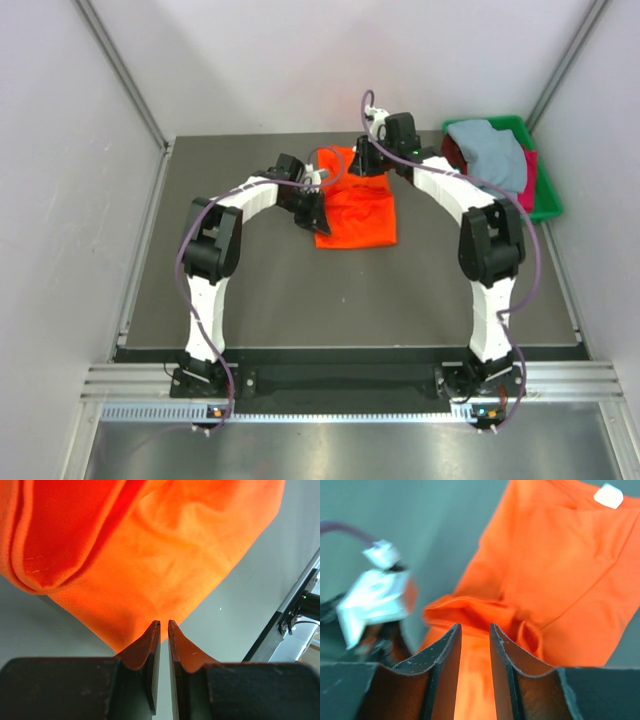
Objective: Fold and stack the t-shirts
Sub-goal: Fold the tshirt
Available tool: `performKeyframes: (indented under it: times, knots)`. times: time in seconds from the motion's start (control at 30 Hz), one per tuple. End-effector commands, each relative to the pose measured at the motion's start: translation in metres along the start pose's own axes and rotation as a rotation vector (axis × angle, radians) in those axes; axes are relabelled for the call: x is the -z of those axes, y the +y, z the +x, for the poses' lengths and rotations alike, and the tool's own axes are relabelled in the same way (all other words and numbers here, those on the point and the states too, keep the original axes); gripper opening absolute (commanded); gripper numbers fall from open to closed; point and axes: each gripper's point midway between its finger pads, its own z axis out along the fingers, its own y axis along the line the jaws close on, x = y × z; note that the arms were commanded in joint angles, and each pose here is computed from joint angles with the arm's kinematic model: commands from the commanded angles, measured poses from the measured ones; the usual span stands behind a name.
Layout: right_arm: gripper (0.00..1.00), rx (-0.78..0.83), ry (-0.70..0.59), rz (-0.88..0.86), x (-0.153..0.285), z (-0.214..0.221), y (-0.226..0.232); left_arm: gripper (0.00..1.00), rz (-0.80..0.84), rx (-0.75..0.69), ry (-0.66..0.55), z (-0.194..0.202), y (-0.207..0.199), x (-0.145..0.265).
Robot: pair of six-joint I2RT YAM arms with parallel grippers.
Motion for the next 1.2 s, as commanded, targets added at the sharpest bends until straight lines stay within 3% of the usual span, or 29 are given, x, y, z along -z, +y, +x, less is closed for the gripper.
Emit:
performKeyframes:
  times: [0.0,0.27,0.8,1.0,1.17]
  knots:
    - [0.3,0.035,-0.079,-0.101,0.047,-0.03,0.048,0.17,0.018,-0.059,-0.055,-0.014,-0.018,0.017]
    - [0.31,-0.057,0.072,-0.146,0.037,0.036,0.054,0.17,-0.001,-0.03,-0.033,-0.009,-0.003,0.006]
    - [0.34,-0.145,0.187,-0.078,-0.013,0.09,0.018,0.17,-0.017,-0.01,-0.021,-0.004,0.006,0.002]
    - [0.35,-0.123,0.162,-0.022,-0.041,0.08,-0.01,0.17,-0.03,-0.005,-0.005,0.005,0.01,0.002]
    - [0.36,-0.078,0.069,0.019,-0.052,0.039,-0.026,0.17,-0.04,0.0,0.005,0.011,0.012,0.002]
